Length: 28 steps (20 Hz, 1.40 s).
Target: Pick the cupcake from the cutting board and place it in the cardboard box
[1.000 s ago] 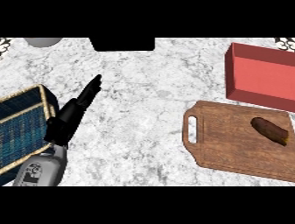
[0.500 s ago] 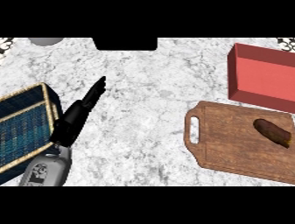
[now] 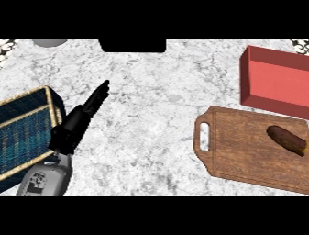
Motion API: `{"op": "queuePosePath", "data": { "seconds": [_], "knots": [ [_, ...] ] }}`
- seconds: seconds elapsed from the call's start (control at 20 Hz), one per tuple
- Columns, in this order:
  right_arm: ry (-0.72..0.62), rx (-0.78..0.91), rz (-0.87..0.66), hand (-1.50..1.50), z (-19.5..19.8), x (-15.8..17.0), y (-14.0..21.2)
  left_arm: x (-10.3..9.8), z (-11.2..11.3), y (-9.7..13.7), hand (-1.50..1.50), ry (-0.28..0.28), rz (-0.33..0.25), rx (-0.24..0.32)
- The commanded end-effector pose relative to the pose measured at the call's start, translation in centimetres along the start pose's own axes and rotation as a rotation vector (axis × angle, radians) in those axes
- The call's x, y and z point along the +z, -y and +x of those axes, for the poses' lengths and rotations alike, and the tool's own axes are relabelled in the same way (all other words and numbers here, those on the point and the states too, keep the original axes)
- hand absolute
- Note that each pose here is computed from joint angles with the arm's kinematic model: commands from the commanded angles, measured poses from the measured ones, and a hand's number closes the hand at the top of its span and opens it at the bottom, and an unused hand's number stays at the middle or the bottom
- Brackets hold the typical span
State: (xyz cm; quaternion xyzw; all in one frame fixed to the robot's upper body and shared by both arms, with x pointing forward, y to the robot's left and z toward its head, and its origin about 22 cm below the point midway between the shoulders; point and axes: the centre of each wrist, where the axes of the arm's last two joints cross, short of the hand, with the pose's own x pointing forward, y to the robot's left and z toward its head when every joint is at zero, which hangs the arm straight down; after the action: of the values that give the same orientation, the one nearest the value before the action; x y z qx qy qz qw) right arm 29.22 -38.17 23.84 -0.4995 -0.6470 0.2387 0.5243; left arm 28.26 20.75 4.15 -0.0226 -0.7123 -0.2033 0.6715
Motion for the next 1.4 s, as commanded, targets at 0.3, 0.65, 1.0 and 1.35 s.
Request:
{"op": "queuePosePath", "data": {
  "seconds": [0.3,0.65,1.0,1.35],
  "knots": [
    [-0.039,0.116,0.001,1.50,-3.9,-4.6,-3.5,0.2,-1.4,0.4,0.00,0.011,-0.005,0.003],
    [-0.055,0.176,0.049,1.50,-6.4,-6.6,-9.0,-0.6,0.2,-0.7,0.00,0.017,0.010,-0.011],
    [-0.278,-0.034,0.141,-1.50,-8.4,-6.9,-11.3,0.2,0.7,0.0,0.00,0.018,-0.032,-0.006],
    [-0.219,-0.180,0.138,-1.50,-10.9,-5.0,-13.6,-0.4,1.0,1.7,0.00,0.008,-0.024,-0.003]
  ]
}}
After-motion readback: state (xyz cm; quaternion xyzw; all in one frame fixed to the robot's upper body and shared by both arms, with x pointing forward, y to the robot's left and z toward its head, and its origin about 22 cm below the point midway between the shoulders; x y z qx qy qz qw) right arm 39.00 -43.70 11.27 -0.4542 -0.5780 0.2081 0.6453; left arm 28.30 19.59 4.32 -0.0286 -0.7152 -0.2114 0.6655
